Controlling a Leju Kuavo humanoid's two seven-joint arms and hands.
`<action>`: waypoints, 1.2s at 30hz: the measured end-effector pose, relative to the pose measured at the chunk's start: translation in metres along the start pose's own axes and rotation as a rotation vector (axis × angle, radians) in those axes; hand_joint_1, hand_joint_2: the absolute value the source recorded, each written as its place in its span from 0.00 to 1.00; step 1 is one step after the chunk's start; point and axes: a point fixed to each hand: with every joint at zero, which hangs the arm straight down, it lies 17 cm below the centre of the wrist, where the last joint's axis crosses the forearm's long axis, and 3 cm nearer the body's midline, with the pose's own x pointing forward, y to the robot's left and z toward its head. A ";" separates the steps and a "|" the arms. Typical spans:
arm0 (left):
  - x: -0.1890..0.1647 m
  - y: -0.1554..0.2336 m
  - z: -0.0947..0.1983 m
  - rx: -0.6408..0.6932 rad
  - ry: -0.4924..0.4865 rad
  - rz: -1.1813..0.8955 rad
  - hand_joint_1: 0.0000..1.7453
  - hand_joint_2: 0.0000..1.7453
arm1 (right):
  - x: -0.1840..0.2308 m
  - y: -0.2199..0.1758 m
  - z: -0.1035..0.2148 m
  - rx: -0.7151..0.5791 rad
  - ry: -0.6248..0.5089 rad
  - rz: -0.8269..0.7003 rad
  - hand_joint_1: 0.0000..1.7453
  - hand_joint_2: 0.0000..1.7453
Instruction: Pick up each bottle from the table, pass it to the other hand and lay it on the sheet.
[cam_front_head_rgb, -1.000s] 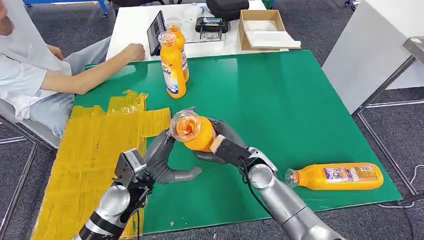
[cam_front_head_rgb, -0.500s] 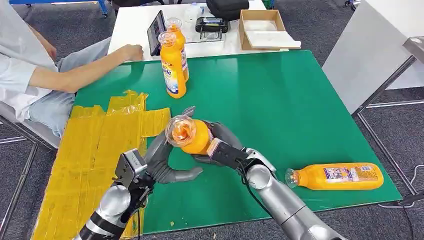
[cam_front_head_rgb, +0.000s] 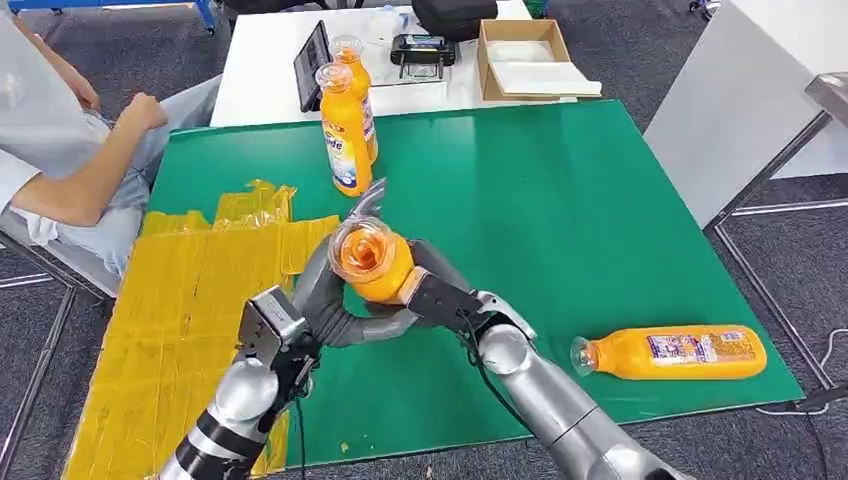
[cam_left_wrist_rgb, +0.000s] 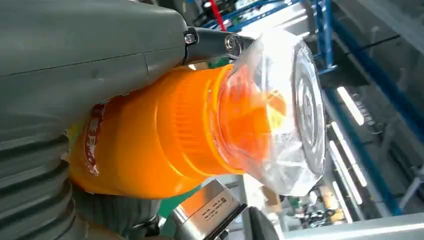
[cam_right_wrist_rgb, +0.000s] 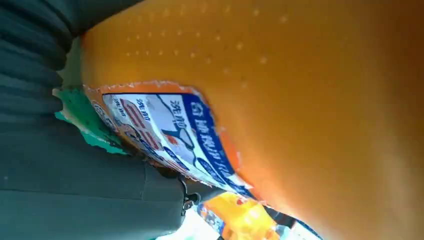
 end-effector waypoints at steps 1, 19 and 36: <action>0.000 0.000 0.000 0.004 0.000 -0.002 0.00 1.00 | 0.001 0.000 0.000 -0.001 -0.003 -0.003 1.00 1.00; -0.001 -0.003 -0.007 0.017 0.007 -0.055 0.00 1.00 | 0.007 -0.005 -0.002 -0.020 -0.032 -0.026 1.00 1.00; -0.004 -0.007 -0.009 0.000 0.014 -0.058 1.00 1.00 | 0.006 -0.007 -0.001 -0.029 -0.034 -0.028 1.00 1.00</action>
